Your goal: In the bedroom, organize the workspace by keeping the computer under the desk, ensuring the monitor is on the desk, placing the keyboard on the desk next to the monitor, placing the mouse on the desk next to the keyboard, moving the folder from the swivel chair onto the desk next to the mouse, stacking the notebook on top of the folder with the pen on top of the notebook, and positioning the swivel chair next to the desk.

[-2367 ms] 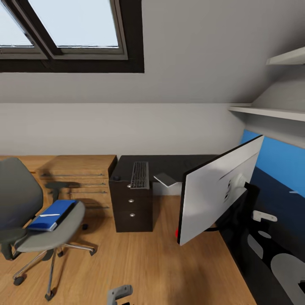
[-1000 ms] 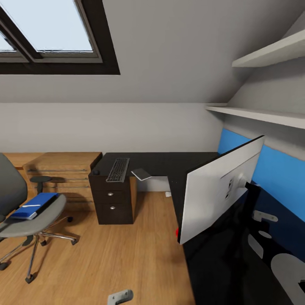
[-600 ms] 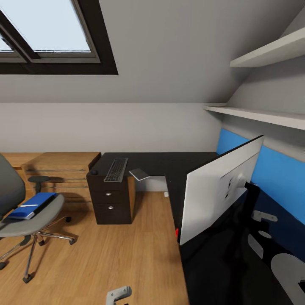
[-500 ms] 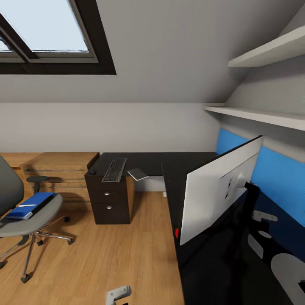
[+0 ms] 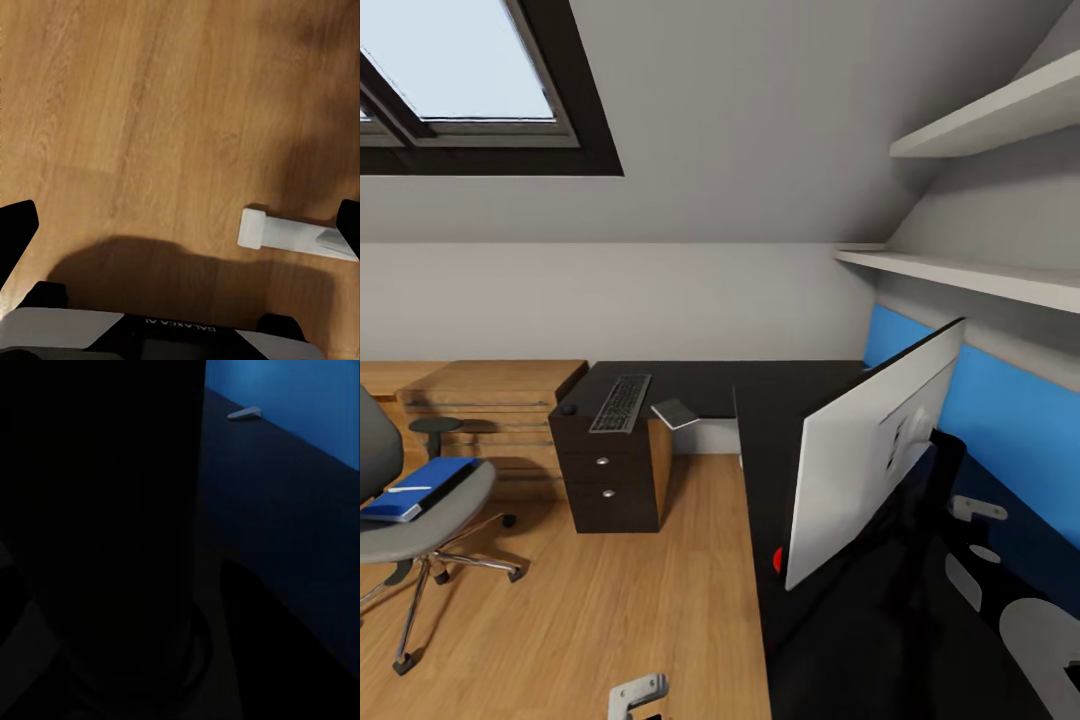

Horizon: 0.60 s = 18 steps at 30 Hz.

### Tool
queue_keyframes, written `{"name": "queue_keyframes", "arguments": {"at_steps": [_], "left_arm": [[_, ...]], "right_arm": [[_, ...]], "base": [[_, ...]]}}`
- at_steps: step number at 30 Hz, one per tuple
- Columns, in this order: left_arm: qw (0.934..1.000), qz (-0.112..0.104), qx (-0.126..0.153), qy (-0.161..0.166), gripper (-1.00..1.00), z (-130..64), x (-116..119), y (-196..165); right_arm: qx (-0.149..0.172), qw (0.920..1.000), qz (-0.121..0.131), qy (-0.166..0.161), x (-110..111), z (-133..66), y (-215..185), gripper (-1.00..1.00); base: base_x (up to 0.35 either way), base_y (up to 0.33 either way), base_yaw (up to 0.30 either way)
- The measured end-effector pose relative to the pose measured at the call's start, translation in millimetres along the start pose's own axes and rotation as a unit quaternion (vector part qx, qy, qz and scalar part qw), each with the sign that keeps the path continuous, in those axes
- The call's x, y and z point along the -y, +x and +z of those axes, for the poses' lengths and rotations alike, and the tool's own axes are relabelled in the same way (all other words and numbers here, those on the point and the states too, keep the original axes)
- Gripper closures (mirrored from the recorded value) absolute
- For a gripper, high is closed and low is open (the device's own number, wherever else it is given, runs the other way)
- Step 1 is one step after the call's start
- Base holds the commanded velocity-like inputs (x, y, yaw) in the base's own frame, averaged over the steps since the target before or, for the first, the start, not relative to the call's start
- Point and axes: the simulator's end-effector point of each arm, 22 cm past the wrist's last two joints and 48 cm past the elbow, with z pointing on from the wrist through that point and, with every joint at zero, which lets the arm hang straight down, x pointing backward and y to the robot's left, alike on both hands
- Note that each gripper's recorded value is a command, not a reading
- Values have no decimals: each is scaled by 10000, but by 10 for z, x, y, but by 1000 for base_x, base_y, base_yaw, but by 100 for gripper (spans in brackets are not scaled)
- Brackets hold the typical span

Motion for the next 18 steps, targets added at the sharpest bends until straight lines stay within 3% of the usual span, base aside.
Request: {"name": "queue_keyframes", "arguments": {"at_steps": [11, 18], "left_arm": [[9997, -199, 25, -104, -100, 20, -144, -63], [9997, -204, 30, -103, -100, 17, -145, -66]], "right_arm": [[-2, 10000, 7, 22, 11, 1, 1, 100], [2, 10000, 4, 41, 24, -2, -4, 100]], "base": [[5, -3, 0], [185, 0, 0]]}}
